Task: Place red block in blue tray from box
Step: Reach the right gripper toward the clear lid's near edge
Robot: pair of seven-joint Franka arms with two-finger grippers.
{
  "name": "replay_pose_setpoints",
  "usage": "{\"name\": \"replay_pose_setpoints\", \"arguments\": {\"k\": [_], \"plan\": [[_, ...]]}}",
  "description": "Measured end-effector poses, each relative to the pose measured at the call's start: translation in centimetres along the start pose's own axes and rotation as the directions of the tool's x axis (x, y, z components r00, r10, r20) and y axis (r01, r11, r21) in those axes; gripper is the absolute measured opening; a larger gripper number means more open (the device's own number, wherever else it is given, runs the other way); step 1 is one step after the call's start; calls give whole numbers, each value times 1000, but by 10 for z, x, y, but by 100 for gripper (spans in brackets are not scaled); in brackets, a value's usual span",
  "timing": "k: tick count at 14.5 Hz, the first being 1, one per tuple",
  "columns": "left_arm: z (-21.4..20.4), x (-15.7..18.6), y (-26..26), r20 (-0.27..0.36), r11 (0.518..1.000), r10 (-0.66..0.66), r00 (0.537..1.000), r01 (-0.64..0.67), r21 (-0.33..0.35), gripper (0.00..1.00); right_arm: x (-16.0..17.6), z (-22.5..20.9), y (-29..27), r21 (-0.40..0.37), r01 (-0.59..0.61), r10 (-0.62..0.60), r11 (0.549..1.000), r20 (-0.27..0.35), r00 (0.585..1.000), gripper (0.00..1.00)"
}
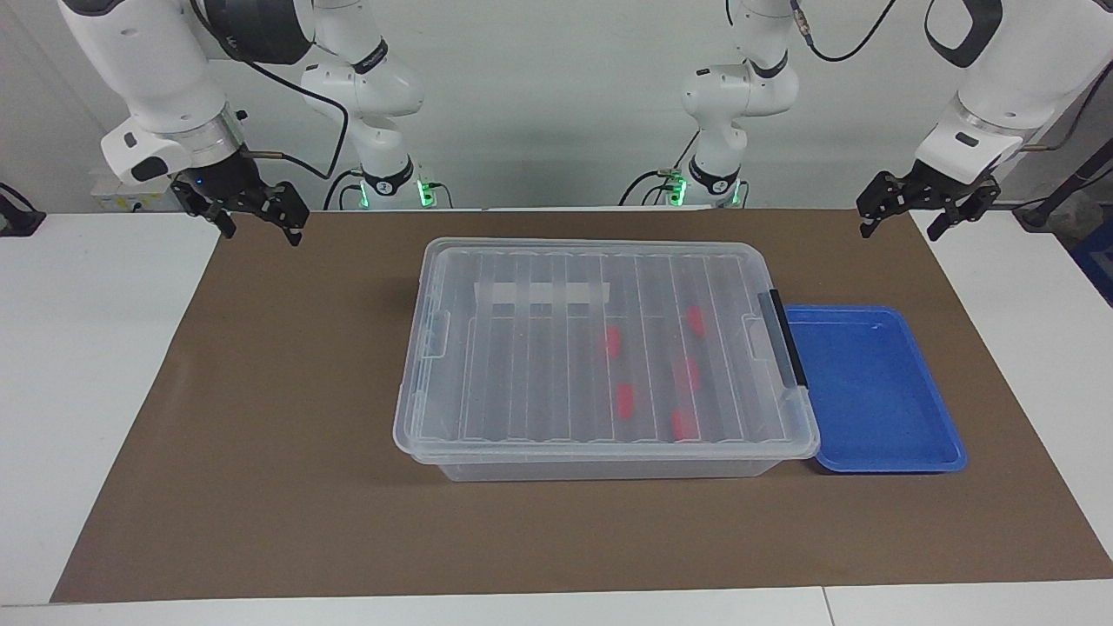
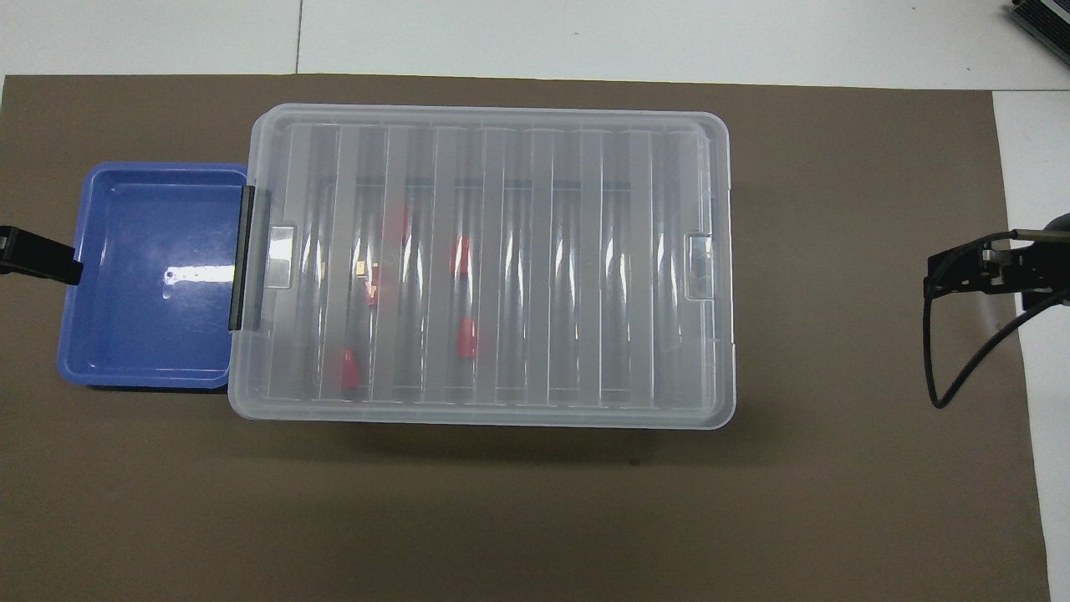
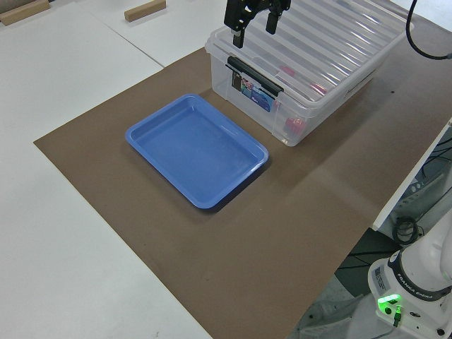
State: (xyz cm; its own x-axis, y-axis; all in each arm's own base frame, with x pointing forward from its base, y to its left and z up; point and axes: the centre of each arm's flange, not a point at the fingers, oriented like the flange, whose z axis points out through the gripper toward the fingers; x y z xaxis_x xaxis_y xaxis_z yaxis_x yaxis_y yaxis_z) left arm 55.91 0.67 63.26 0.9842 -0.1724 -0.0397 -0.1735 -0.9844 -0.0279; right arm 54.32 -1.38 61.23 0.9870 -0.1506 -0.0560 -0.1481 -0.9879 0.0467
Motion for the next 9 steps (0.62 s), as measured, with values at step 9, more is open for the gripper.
{"name": "replay_pose_setpoints", "arguments": {"k": [9], "plan": [[0, 0, 0, 0, 1000, 0, 1000, 0, 0, 100, 10, 12, -20, 10, 21, -20, 1000, -77, 997, 98]]}}
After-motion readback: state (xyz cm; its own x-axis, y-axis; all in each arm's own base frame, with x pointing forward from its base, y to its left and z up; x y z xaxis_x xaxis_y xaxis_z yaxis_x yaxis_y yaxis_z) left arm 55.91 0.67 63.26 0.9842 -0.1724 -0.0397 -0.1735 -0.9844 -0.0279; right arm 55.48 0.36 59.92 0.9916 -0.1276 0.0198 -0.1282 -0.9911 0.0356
